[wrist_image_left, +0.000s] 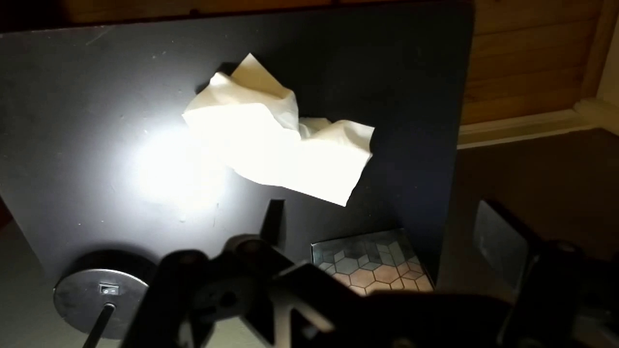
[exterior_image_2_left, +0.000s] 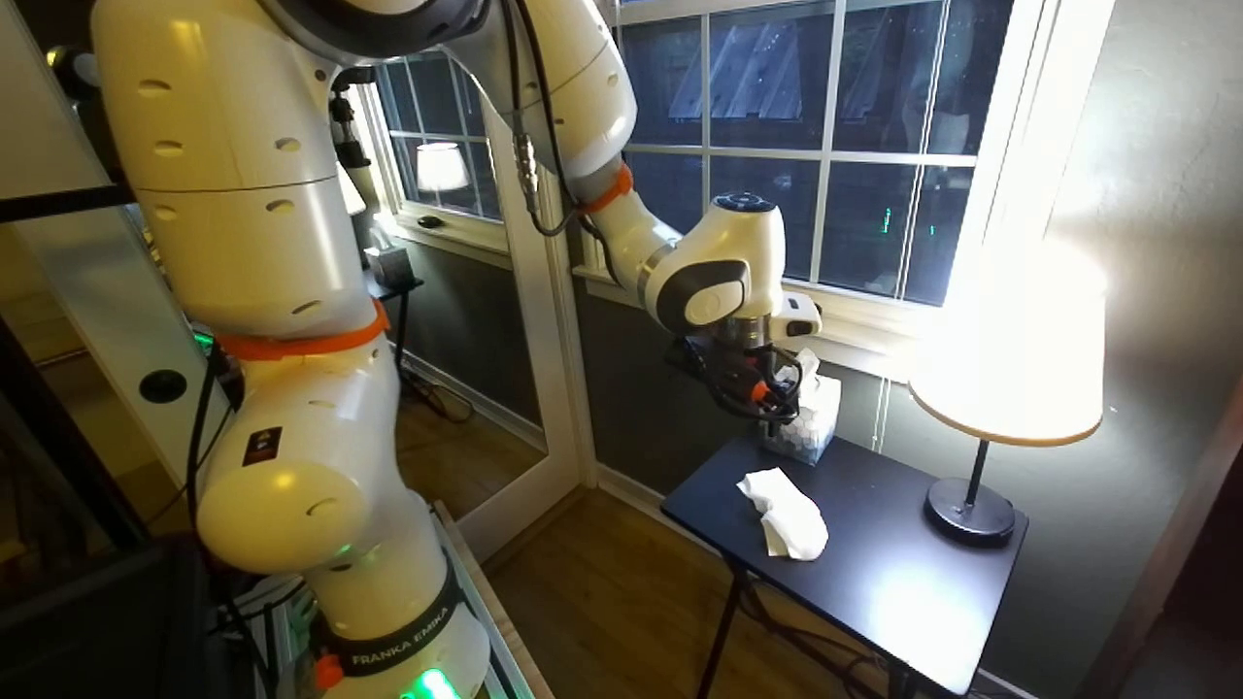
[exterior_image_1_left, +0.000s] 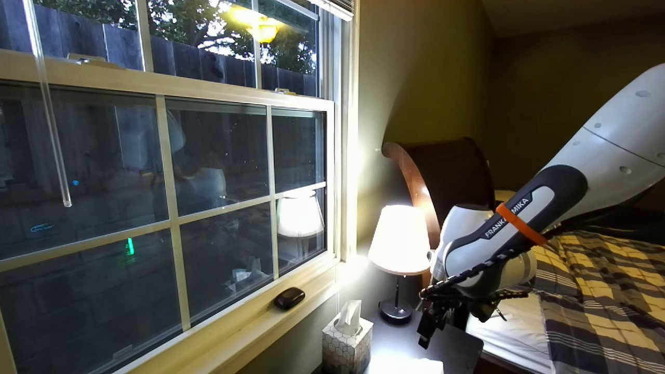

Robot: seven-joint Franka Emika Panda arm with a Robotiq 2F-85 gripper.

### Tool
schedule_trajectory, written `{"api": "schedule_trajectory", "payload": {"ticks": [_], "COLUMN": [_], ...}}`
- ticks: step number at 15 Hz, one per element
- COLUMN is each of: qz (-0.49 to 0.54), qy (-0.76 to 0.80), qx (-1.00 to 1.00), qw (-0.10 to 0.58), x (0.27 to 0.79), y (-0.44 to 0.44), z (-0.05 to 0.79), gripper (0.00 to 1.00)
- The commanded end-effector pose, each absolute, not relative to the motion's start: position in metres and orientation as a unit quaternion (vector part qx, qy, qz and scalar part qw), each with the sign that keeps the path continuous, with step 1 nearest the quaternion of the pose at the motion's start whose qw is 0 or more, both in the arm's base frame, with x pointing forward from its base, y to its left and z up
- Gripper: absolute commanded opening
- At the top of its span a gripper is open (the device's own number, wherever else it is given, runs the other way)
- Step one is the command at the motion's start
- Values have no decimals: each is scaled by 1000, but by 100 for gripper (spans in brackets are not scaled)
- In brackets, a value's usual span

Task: Use the tissue to wipe the lamp

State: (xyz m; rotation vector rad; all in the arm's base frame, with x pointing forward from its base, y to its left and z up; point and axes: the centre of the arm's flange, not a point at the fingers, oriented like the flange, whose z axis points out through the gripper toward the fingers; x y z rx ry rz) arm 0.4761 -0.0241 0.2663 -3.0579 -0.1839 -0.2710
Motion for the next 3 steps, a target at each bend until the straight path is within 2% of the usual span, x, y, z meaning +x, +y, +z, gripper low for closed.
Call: {"api": "schedule_trajectory", "payload": {"ticks": [1, 3], "qz": [-89, -89], "qy": [-59, -57], "qx": [-994, -994], "qw": [34, 34], "x": [476, 475], "y": [-23, -24], "z": [269, 269], "gripper": [100, 100]}}
